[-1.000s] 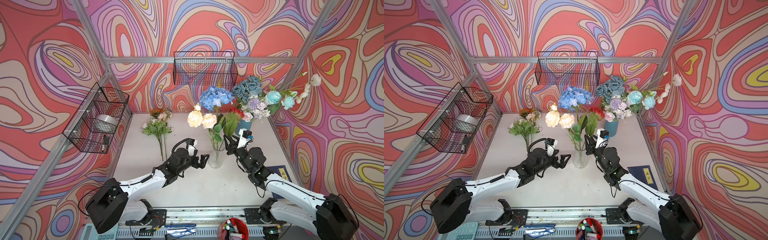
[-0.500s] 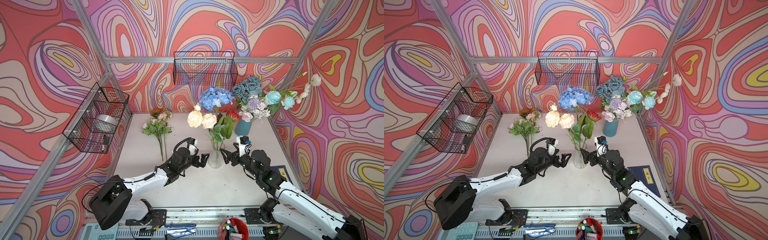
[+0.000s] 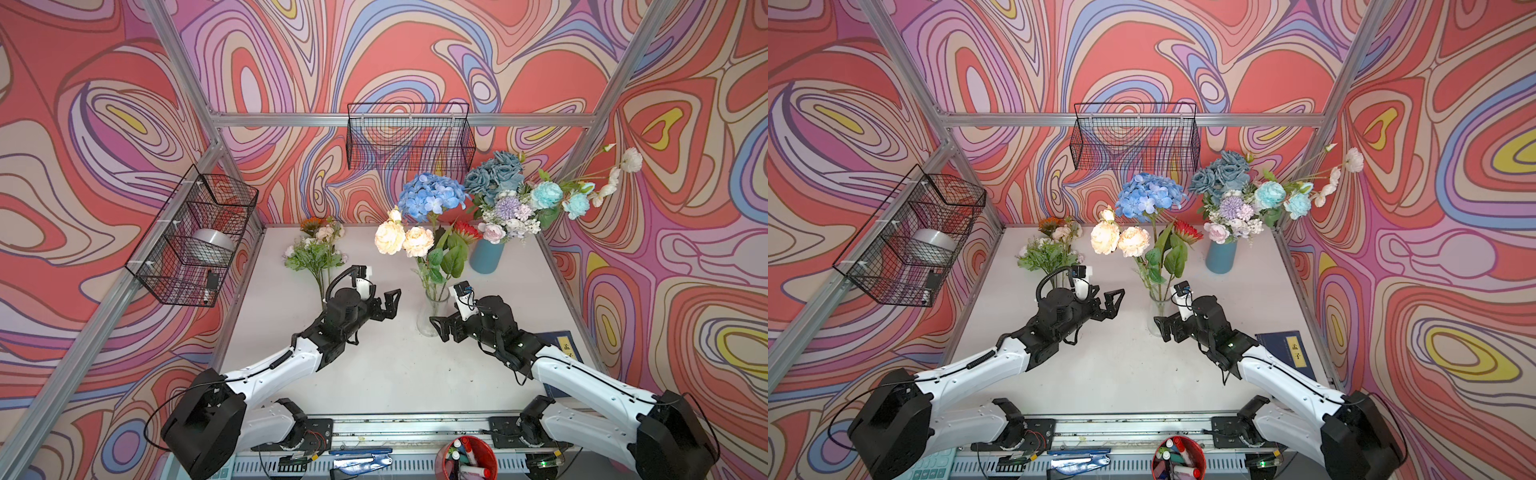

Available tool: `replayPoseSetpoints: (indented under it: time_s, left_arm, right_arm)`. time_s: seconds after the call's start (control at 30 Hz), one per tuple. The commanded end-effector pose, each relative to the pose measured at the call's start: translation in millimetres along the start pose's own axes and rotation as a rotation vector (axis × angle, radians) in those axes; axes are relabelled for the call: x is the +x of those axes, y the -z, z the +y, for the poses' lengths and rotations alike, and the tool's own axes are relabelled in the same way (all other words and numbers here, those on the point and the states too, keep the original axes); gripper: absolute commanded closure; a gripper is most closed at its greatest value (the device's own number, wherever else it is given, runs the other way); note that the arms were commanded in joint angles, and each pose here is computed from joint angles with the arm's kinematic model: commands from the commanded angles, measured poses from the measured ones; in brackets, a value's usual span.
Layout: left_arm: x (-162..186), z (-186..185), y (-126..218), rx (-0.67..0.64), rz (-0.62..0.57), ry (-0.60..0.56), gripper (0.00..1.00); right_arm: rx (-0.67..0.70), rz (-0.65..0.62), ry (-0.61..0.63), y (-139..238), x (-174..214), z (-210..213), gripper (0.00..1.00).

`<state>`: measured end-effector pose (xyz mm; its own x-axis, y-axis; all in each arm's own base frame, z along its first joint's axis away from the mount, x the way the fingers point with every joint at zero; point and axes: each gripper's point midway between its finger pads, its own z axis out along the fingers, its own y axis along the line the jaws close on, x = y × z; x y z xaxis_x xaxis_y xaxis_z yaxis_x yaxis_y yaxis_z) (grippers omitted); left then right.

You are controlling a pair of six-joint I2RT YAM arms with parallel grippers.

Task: Arrange the flowers into the vase
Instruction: 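Open the right gripper while the left reaches to the pink rose stems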

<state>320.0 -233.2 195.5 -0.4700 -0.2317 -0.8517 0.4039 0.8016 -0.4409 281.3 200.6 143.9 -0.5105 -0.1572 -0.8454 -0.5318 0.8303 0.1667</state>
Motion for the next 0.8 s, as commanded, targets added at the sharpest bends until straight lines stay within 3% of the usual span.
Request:
replayPoseSetpoints:
  time_s: [0.0,0.37,0.77]
  left_arm:
    - [5.6,7.4,3.7,-0.027,0.006,0.003,0.00]
    - [-2.3,29.8,14.5,-0.106,-0.042,0.016,0.00]
    - [9.4,122.8,68.6,-0.456,-0.073,0.047,0.00]
  right_arm:
    - [0.008,-0.023,0.027,-6.8,-5.1,-2.4,0.02]
    - [-0.023,-0.032,0.039,-42.8,-14.5,1.4,0.08]
    - [0.015,-0.066,-0.001,-91.1,-27.2,-8.1,0.21]
